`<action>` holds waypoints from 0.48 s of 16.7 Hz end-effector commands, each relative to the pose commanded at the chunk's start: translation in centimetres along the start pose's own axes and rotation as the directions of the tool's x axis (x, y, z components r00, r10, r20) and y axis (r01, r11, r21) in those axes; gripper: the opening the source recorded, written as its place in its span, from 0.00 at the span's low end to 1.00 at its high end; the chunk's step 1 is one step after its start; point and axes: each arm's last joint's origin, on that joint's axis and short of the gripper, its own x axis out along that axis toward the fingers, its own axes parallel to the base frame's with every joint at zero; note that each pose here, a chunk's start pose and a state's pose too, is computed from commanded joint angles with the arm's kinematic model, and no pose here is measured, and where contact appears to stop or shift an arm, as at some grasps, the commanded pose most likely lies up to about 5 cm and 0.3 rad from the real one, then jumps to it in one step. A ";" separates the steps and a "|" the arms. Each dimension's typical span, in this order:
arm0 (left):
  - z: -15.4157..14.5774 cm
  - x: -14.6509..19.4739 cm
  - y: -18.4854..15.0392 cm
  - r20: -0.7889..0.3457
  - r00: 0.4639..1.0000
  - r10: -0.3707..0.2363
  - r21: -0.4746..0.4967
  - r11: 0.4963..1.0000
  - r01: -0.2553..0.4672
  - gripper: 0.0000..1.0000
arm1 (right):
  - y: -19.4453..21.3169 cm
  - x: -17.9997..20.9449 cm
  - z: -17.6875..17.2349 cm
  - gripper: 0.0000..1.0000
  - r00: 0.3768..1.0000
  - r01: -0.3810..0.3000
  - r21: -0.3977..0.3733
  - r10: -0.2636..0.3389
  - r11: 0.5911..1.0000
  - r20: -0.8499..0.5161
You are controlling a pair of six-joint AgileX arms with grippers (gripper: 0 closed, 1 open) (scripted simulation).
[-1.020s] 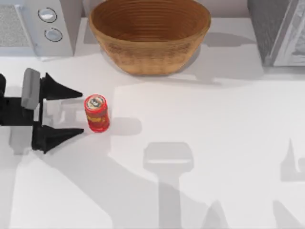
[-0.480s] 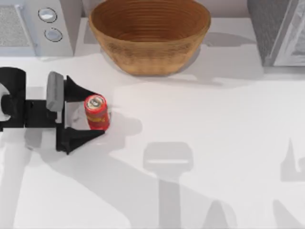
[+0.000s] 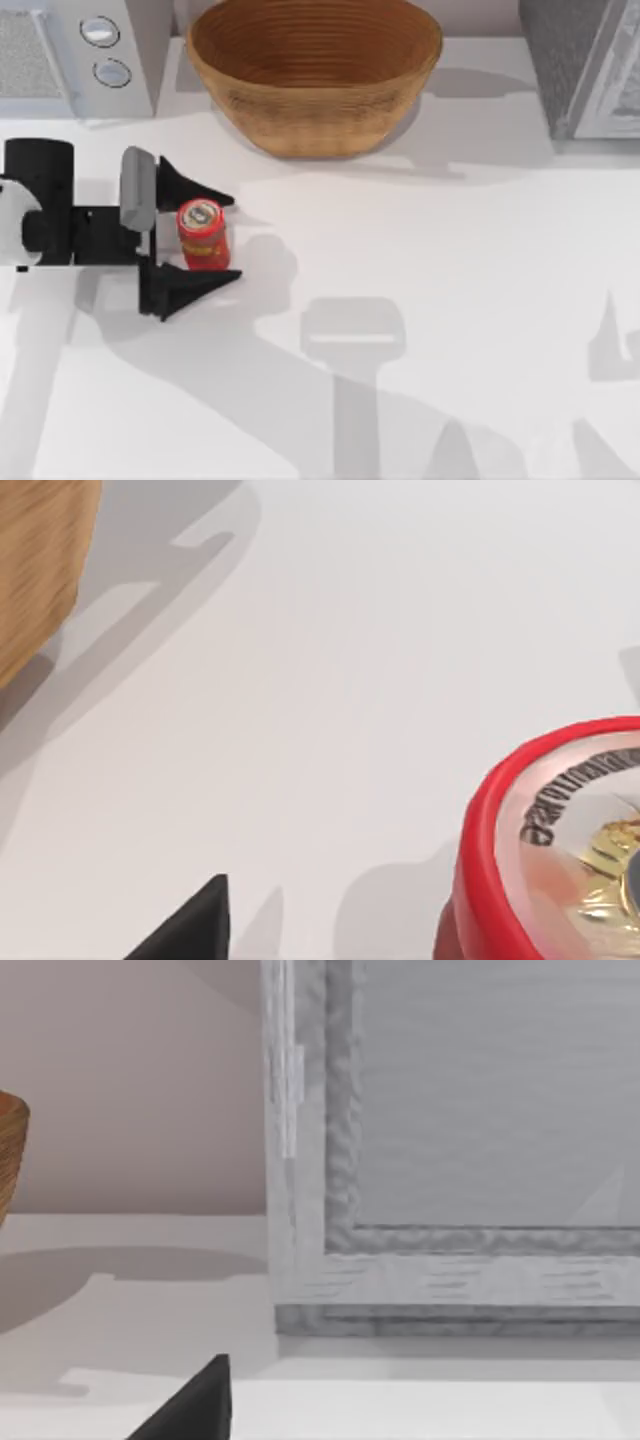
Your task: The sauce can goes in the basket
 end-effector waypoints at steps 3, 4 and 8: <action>0.0 0.0 0.0 0.000 1.000 0.000 0.000 1.000 0.000 0.92 | 0.0 0.0 0.0 1.00 1.000 0.000 0.000 0.000 1.000 0.000; 0.0 0.0 0.0 0.000 1.000 0.000 0.000 1.000 0.000 0.85 | 0.0 0.0 0.0 1.00 1.000 0.000 0.000 0.000 1.000 0.000; 0.0 0.0 0.0 0.000 1.000 0.000 0.000 1.000 0.000 0.55 | 0.0 0.0 0.0 1.00 1.000 0.000 0.000 0.000 1.000 0.000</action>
